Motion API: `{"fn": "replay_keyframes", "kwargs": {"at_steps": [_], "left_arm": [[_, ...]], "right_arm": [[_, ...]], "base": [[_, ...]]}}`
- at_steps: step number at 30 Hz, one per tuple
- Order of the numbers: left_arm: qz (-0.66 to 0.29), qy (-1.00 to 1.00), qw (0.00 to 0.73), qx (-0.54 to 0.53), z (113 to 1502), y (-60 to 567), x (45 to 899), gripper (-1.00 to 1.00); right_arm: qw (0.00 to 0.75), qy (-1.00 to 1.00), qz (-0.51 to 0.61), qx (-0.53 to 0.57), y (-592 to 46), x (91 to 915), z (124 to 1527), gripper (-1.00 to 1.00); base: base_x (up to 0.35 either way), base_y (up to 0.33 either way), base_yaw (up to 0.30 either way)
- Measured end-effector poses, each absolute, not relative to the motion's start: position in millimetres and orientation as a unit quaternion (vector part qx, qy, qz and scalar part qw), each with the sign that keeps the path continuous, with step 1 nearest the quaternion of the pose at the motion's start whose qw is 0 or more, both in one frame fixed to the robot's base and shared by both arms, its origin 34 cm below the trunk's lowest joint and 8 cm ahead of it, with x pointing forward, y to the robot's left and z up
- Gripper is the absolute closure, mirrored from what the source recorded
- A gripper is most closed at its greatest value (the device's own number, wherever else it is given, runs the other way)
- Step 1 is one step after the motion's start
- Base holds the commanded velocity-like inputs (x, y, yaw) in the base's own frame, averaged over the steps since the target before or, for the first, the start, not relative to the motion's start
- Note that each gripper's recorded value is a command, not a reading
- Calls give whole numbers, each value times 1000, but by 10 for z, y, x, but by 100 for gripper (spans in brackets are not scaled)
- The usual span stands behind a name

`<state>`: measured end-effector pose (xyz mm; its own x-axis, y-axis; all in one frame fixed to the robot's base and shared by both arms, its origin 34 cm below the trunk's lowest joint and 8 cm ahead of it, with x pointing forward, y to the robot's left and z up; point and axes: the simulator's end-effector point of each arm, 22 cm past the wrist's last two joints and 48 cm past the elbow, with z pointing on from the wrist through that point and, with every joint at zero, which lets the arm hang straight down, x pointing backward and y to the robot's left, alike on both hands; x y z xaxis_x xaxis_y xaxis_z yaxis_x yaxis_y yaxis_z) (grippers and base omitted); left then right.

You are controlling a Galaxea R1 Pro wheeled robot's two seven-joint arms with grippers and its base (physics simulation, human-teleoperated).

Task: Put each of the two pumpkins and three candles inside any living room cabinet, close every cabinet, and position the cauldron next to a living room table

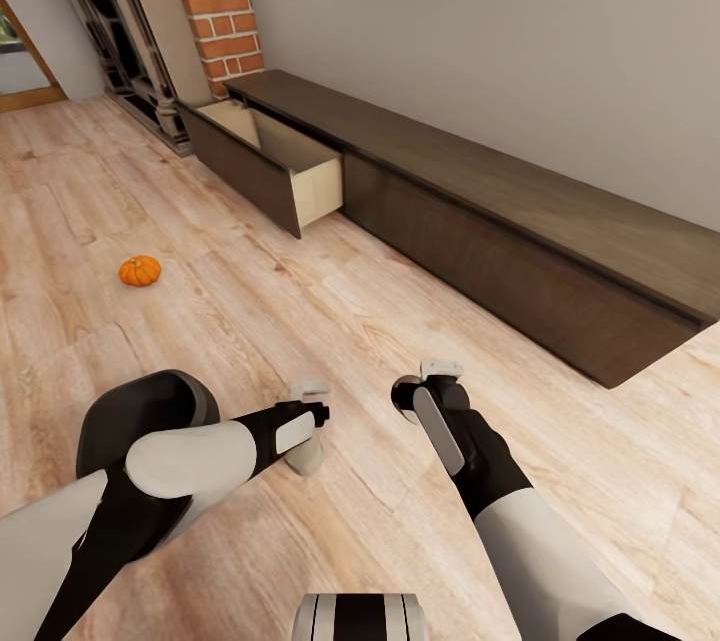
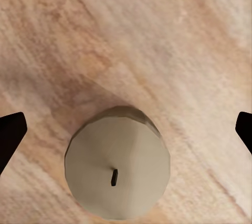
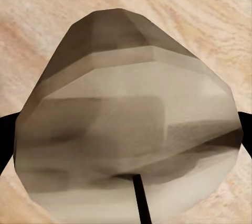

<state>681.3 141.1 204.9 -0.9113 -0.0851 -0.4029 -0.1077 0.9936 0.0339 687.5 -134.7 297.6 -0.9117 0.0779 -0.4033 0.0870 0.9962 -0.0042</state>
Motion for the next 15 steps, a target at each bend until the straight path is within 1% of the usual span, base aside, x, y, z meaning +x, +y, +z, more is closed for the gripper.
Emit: {"fn": "replay_keyframes", "kwargs": {"at_steps": [15], "left_arm": [[29,983,176,-48,1698,1403,6632,-100]], "right_arm": [[178,983,-13,42,-1351,6751,2618,100]], "base": [[1,0,0]]}}
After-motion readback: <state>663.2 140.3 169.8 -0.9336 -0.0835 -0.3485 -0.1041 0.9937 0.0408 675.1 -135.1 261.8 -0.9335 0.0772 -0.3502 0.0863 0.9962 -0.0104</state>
